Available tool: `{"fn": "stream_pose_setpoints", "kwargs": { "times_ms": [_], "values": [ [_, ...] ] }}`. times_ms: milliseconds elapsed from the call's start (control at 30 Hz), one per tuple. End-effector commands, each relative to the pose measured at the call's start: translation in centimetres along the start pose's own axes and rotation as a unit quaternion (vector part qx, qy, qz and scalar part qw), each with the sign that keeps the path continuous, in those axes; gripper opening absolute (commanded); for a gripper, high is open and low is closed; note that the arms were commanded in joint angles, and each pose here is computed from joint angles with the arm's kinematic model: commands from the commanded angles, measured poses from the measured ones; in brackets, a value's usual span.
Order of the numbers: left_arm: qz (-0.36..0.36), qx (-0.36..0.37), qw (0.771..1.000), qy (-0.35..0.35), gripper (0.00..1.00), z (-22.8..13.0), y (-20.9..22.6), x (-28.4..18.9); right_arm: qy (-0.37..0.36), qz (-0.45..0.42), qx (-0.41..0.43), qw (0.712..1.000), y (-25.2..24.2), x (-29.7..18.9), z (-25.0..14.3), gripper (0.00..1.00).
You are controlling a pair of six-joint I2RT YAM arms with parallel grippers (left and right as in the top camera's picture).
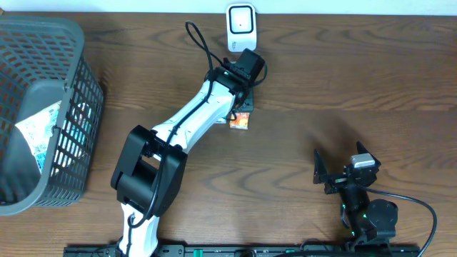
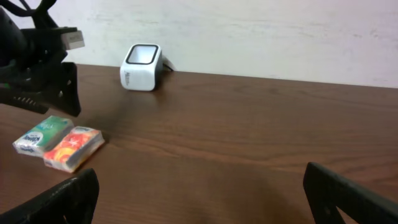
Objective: Scan the item barcode
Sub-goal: 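Carry the orange Kleenex pack to the scanner beside the green pack, then release the Kleenex pack and withdraw the left gripper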
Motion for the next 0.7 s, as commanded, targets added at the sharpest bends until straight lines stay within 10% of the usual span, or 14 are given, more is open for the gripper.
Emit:
{"fn": "stream_pose_setpoints", "kwargs": {
  "times_ms": [0,333,667],
  "values": [
    [0.001,0.006,1.0,-0.018,0.51,0.8,0.3,-1.0,0.002,-0.005,0.007,1.0,-0.2,0.0,-0.2,0.99],
    [-0.066,0.053,0.996,0.029,0.08,-0.6,-0.9,-1.4,0.002,-0.005,0.007,1.0,-0.2,0.0,-0.2,0.99],
    [-0.07,0.062,0.995,0.038,0.08,-2.2,-0.6,0.8,0.002,-0.005,0.007,1.0,-0.2,0.0,-0.2,0.99]
  ]
}}
Point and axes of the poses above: each gripper's point midway between its finger pads, its own x axis out along the fingers, its own y axis along the line the jaws close on, z = x × y, the point moved 7 cm from there along -x, back along the fingers, and after that the axes turned 6 degrees about x, right-handed, at the moved point
